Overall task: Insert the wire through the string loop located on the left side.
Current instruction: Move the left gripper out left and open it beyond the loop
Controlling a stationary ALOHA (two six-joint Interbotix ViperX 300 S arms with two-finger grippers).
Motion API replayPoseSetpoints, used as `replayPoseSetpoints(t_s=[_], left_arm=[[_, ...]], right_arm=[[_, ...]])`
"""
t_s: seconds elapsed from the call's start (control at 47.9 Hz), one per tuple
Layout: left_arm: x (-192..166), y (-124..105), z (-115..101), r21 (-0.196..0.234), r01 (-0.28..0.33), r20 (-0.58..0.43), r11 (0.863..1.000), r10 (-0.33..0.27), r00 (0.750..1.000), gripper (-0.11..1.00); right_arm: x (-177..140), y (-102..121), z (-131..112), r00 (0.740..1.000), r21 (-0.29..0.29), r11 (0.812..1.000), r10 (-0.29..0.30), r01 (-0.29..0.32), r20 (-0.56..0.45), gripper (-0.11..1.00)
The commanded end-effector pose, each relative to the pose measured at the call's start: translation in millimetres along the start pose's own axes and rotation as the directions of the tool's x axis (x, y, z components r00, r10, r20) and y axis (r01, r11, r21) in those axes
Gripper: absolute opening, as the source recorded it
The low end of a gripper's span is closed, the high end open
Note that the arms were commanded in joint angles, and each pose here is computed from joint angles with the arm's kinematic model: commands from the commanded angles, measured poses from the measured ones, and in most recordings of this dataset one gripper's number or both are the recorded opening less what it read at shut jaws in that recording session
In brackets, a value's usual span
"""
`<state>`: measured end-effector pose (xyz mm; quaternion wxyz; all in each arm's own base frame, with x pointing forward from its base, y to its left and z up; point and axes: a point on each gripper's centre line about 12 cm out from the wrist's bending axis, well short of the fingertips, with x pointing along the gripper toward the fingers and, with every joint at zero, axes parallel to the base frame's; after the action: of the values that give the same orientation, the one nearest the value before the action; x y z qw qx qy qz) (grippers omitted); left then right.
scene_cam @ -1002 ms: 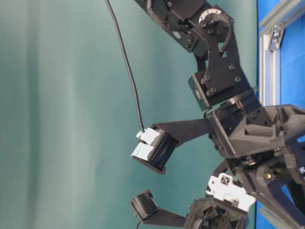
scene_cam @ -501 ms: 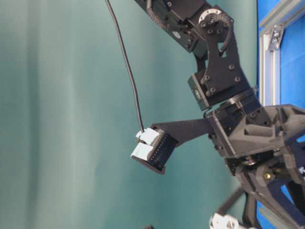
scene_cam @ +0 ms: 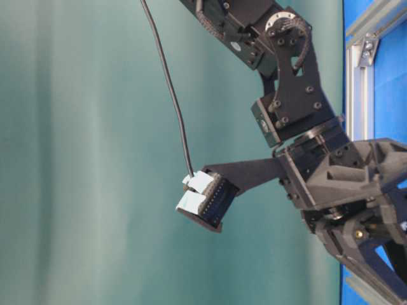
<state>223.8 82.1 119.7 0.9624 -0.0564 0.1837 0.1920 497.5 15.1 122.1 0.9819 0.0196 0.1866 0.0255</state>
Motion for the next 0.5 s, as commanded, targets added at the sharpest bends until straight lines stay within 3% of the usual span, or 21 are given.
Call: replayPoseSetpoints(t_s=[0.0, 0.355, 0.48], left_arm=[[-7.2, 0.7, 4.2, -0.002, 0.001, 0.034, 1.0, -0.001, 0.999, 0.0], [-8.9, -1.5, 7.1, -0.008, 0.011, 0.049, 1.0, -0.01, 0.999, 0.0], [-13.3, -14.5, 4.7, 0.0, 0.065, 0.046, 0.998, -0.065, 0.997, 0.0]], right_arm=[[-2.2, -0.8, 14.7, 0.999, -0.002, 1.0, -0.001, 0.001, 0.034, 0.01], [-1.8, -0.1, 16.1, 0.999, -0.001, 1.0, 0.0, 0.0, 0.038, 0.01], [-1.4, -0.1, 15.8, 0.999, -0.002, 1.0, 0.001, 0.0, 0.037, 0.01]])
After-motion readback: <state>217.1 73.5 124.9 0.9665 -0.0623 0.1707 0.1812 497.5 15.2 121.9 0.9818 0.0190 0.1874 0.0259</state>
